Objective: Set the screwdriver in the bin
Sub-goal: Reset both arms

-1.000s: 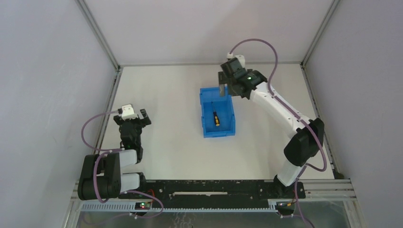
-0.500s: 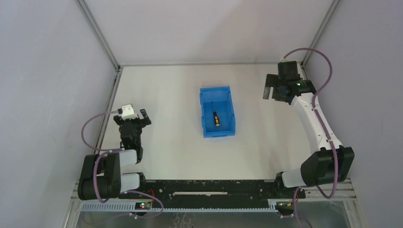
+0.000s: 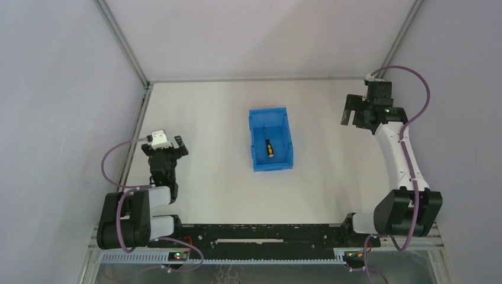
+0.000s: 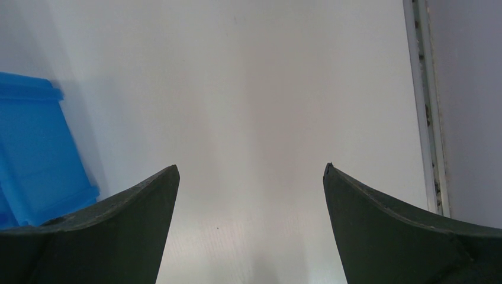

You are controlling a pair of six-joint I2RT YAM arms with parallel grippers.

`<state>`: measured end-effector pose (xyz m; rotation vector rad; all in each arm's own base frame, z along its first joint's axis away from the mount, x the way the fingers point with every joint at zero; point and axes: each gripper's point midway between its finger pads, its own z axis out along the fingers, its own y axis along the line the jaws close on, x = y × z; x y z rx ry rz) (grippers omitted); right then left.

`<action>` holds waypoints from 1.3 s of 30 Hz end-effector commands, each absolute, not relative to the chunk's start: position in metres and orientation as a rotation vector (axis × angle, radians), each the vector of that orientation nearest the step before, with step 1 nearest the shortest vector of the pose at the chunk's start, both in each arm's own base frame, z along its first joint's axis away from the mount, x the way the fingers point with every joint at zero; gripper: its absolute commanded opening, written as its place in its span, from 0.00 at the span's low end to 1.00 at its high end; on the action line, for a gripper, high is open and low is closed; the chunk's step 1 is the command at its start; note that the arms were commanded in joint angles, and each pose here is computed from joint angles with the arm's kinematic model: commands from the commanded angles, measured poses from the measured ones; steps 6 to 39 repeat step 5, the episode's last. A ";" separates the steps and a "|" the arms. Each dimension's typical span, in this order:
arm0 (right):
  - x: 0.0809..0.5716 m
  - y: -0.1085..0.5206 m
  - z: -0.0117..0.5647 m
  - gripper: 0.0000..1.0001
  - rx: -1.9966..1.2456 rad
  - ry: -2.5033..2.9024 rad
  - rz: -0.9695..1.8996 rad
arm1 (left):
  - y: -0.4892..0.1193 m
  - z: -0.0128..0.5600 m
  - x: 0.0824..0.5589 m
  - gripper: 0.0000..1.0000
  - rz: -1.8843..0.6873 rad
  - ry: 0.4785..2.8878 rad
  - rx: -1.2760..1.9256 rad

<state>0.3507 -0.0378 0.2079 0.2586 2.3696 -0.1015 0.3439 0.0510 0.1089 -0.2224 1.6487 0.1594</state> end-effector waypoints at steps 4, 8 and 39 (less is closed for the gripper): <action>0.358 -0.037 0.227 1.00 0.234 2.255 -0.034 | 0.052 0.134 0.354 1.00 0.168 1.572 -0.212; 0.359 -0.036 0.230 0.99 0.231 2.239 -0.028 | 0.052 0.134 0.353 1.00 0.169 1.572 -0.211; 0.359 -0.036 0.230 0.99 0.231 2.239 -0.028 | 0.052 0.134 0.353 1.00 0.169 1.572 -0.211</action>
